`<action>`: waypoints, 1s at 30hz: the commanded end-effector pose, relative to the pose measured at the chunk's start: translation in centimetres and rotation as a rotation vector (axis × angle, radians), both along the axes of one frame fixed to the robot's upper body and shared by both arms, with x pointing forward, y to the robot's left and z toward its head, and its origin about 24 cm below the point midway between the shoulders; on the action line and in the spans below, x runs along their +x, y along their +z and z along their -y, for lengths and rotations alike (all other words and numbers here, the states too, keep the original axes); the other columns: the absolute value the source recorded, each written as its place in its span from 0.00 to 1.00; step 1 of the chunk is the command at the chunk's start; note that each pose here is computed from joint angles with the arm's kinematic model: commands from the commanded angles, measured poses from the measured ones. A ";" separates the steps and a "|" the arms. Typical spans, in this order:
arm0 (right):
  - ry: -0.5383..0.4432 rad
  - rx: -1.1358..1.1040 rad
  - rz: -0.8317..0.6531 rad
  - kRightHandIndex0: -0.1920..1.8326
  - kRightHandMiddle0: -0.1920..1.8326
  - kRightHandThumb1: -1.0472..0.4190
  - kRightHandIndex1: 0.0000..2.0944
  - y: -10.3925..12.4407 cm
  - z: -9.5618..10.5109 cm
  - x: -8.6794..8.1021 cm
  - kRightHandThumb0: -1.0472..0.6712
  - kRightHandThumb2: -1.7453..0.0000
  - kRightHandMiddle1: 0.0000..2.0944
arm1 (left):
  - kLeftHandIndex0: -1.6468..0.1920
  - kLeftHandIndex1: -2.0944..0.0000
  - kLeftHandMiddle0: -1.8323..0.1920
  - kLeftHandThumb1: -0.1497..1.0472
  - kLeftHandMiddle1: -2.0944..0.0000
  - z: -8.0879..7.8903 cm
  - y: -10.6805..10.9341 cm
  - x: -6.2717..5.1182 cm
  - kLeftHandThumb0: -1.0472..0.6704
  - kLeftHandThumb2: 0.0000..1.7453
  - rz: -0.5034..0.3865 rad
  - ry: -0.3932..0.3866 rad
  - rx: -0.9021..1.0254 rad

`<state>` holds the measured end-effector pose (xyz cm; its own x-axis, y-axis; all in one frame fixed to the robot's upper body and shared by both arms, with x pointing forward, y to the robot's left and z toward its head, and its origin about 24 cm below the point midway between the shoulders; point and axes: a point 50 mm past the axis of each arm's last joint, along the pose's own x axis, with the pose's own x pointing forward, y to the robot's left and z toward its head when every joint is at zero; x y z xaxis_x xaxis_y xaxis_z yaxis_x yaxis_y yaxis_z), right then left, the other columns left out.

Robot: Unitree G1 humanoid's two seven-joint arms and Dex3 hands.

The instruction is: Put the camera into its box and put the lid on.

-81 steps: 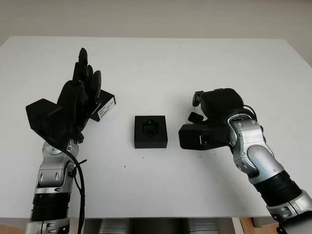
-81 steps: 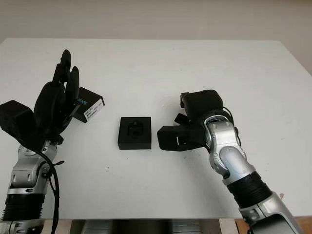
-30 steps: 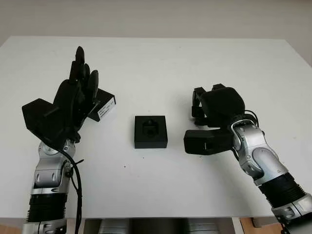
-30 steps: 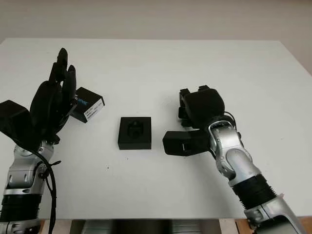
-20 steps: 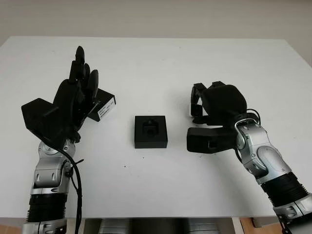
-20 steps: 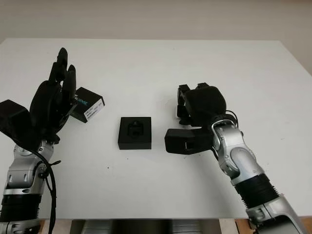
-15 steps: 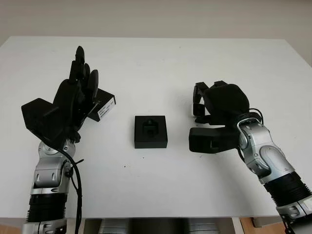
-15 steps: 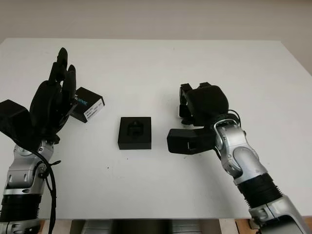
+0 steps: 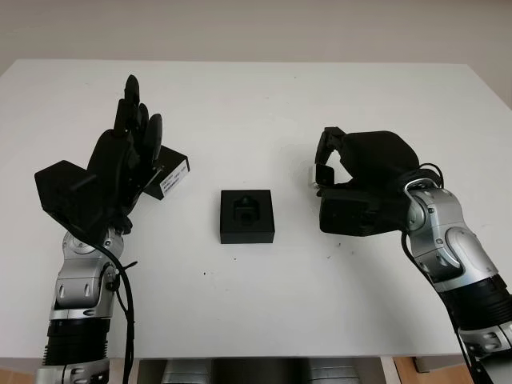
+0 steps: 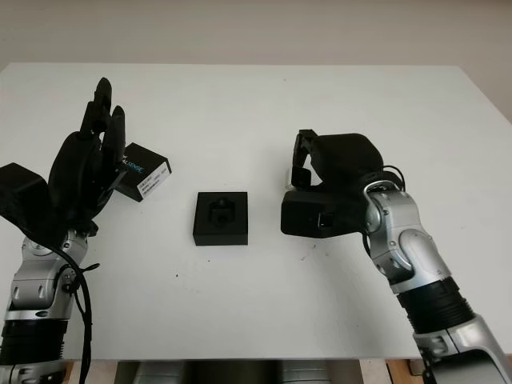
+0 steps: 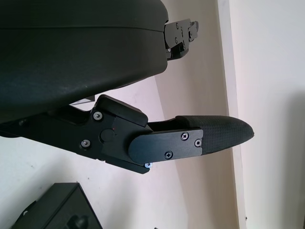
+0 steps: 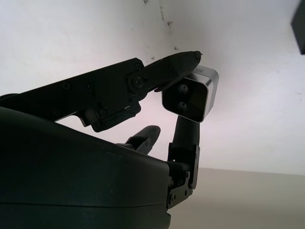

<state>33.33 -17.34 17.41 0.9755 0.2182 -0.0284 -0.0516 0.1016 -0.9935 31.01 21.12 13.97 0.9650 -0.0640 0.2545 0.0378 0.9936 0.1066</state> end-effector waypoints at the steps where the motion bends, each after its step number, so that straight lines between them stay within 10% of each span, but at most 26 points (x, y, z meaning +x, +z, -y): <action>1: 0.013 0.017 0.036 0.31 0.23 0.00 0.15 1.8 -0.3 0.0 0.37 0.95 0.79 | 1.00 1.00 1.00 1.00 1.00 0.1 0.2 -0.2 0.13 0.30 0.010 -0.004 0.007; 12: 0.081 0.088 -0.038 0.34 0.31 0.00 0.14 2.6 -1.6 0.1 0.35 0.91 0.69 | 1.00 1.00 1.00 1.00 1.00 0.2 0.1 -0.3 0.12 0.30 0.011 0.001 0.006; 30: 0.144 0.165 -0.165 0.35 0.26 0.00 0.16 4.8 -5.0 0.6 0.35 0.90 0.80 | 1.00 1.00 1.00 1.00 1.00 0.7 0.4 -0.2 0.12 0.30 0.011 0.002 0.012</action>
<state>34.05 -13.08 20.81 0.9213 0.3496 -0.1703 -0.2663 0.2483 -0.9314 30.87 20.76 13.94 0.9675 -0.0590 0.2457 0.0320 0.9931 0.1124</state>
